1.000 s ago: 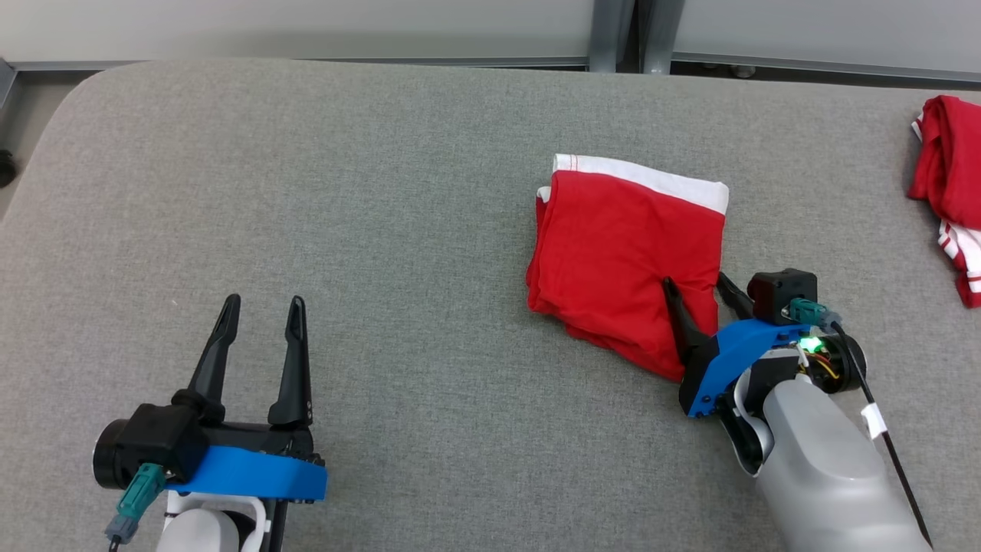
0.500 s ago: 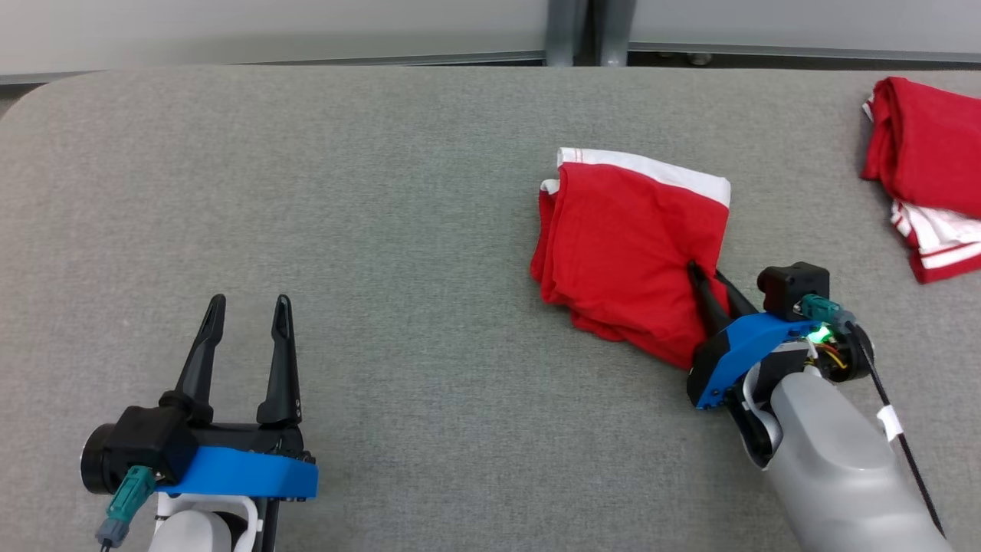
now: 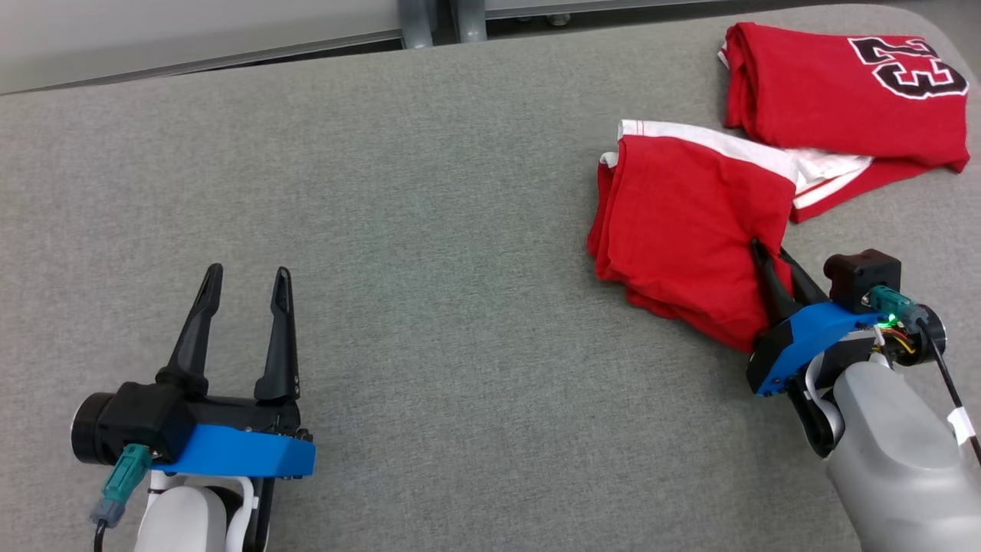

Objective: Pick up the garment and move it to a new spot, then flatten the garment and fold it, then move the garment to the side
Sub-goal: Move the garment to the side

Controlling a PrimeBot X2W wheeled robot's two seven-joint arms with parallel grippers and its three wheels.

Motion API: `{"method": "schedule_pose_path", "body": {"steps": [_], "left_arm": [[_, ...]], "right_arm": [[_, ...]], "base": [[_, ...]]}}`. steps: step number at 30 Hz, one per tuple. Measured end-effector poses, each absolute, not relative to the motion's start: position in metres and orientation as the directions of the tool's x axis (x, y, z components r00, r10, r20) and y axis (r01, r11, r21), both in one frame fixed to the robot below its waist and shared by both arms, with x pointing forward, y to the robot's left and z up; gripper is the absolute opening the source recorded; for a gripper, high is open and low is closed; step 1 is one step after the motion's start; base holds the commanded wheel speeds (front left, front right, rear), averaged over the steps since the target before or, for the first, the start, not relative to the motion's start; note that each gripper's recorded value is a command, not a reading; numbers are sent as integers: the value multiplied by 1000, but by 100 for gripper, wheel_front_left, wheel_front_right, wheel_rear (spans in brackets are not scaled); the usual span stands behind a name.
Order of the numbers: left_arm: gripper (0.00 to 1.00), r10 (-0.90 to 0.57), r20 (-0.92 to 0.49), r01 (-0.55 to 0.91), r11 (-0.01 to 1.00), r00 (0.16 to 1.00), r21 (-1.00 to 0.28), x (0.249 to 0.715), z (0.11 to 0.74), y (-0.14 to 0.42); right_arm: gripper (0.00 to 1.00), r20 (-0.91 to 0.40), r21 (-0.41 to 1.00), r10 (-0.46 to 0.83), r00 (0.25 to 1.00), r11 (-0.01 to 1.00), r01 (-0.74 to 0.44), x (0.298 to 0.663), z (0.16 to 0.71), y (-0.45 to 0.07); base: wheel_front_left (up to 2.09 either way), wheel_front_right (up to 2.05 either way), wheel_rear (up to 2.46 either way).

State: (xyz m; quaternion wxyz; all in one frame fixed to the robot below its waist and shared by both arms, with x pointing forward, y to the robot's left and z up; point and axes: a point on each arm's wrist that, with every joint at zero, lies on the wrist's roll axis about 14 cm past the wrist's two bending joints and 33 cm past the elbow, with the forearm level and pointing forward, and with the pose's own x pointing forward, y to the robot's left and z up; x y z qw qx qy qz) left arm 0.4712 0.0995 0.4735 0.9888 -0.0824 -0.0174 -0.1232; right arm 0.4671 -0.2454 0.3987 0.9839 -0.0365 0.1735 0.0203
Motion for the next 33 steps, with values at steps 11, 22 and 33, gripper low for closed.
{"method": "schedule_pose_path", "body": {"steps": [11,22,33], "left_arm": [[100,-279,57,284,945,959,-162,481,469,86],[100,-277,41,280,946,960,-166,497,451,88],[100,-280,48,285,945,959,-161,523,434,88]], "right_arm": [[0,-259,-175,45,965,980,-93,489,433,-261],[0,-284,-413,-35,958,906,-90,550,474,-322],[0,-353,-548,-271,895,836,37,575,487,-420]], "base": [[0,0,0],[0,0,0],[0,0,0]]}}
